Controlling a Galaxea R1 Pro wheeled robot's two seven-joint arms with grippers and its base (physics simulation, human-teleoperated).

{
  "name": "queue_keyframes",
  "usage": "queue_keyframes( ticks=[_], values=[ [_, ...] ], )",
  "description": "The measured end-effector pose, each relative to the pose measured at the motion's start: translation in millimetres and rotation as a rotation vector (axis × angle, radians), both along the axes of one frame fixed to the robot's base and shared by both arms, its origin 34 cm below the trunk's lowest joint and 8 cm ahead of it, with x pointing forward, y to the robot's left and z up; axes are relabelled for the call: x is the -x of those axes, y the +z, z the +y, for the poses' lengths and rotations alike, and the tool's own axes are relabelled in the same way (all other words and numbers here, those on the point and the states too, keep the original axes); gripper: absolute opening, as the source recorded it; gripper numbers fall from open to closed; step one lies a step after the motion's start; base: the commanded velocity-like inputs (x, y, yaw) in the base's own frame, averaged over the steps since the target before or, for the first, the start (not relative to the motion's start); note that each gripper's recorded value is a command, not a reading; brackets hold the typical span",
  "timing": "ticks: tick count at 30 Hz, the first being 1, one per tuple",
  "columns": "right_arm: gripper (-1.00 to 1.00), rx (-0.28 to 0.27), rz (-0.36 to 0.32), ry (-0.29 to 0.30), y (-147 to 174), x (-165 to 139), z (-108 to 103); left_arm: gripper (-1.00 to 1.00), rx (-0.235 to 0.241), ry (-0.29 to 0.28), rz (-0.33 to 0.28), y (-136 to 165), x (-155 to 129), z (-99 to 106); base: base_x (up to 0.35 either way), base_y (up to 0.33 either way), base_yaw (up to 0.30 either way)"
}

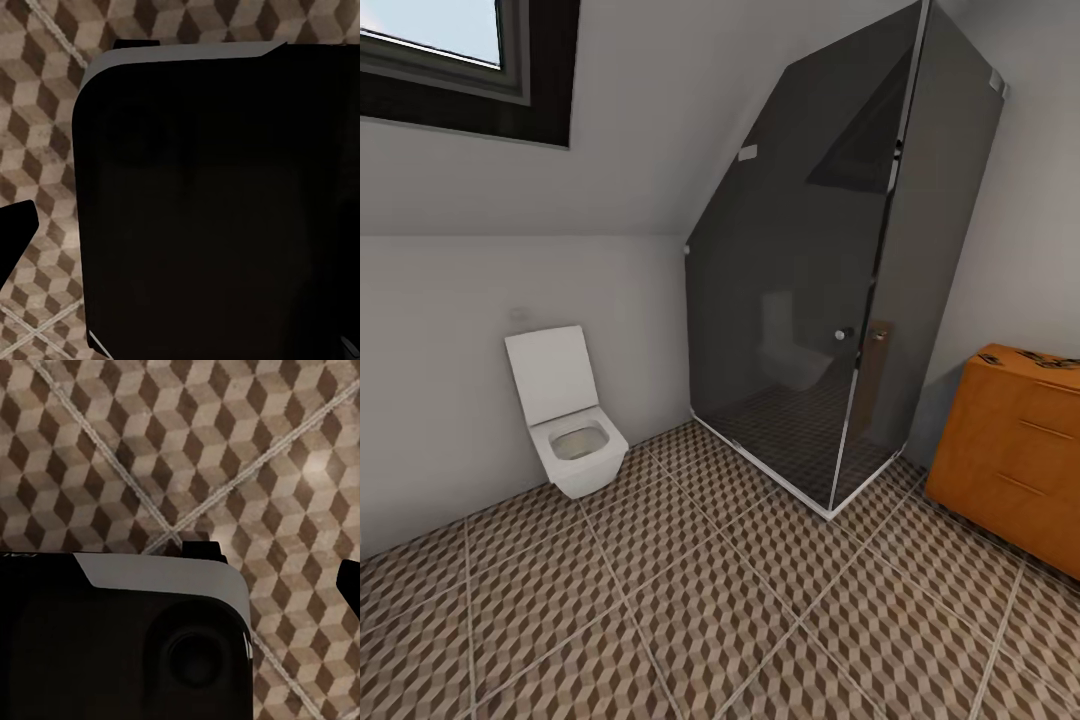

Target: Take the four mousetraps from the cabinet in the bathroom and place them on the bathroom floor. Make sure all four end up on the same floor surface, and ensure that at least two of them are either under or directly next to the same bathroom sink.

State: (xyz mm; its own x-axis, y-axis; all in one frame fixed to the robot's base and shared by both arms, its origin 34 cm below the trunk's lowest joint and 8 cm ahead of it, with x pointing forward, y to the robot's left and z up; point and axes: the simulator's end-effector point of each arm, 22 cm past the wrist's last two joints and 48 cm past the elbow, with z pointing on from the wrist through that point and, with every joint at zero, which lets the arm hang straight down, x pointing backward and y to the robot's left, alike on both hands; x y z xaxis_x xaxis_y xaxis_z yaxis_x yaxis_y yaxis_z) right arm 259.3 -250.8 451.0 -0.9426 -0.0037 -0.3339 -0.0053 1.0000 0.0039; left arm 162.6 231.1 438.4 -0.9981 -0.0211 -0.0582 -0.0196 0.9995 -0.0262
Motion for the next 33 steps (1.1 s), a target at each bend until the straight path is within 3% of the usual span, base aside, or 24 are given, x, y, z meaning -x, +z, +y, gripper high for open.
queue_keyframes(
  ticks=[33],
  values=[
    [1.0,0.002,0.0,-0.002,0.0,-0.1,-1.3,1.0,0.0,0.0,0.0,0.0,0.0,0.1,0.0,0.0,0.0]
  ],
)
